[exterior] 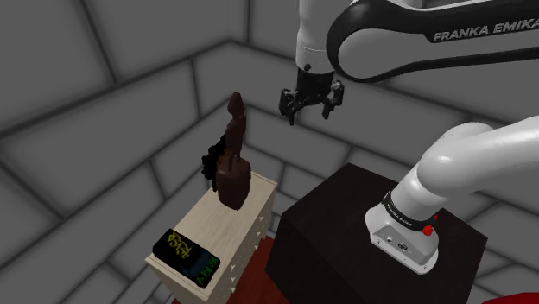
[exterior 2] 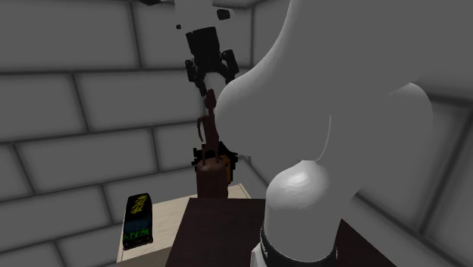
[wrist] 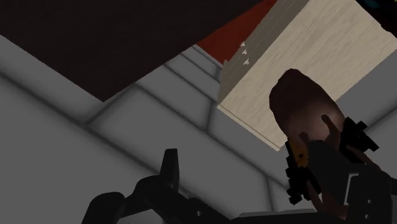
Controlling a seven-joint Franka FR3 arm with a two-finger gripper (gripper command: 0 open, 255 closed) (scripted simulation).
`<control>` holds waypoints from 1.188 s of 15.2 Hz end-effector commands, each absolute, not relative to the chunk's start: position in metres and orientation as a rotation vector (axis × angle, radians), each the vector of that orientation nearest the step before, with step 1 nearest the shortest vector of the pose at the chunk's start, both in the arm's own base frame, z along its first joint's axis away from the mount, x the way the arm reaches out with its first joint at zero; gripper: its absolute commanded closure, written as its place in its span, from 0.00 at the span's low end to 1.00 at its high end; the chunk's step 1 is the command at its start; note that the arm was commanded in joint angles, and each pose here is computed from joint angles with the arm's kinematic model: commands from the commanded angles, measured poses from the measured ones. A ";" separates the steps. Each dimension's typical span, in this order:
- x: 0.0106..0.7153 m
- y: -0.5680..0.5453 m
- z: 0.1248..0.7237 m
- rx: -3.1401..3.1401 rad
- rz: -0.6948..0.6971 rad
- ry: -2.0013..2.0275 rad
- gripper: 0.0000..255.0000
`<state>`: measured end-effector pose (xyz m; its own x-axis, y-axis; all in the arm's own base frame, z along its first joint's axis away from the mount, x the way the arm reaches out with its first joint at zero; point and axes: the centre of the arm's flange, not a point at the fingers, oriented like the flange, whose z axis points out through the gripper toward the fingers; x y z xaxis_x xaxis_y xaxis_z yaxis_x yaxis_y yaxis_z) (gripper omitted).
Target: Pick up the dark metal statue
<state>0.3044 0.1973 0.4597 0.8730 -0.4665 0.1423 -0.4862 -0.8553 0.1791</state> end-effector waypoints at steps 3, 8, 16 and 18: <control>0.322 0.245 0.419 2.711 0.224 -0.870 0.00; 0.354 0.296 0.366 2.546 0.321 -1.020 0.00; 0.424 0.354 0.277 2.261 0.461 -1.230 0.00; 0.444 0.364 0.254 2.186 0.493 -1.277 0.00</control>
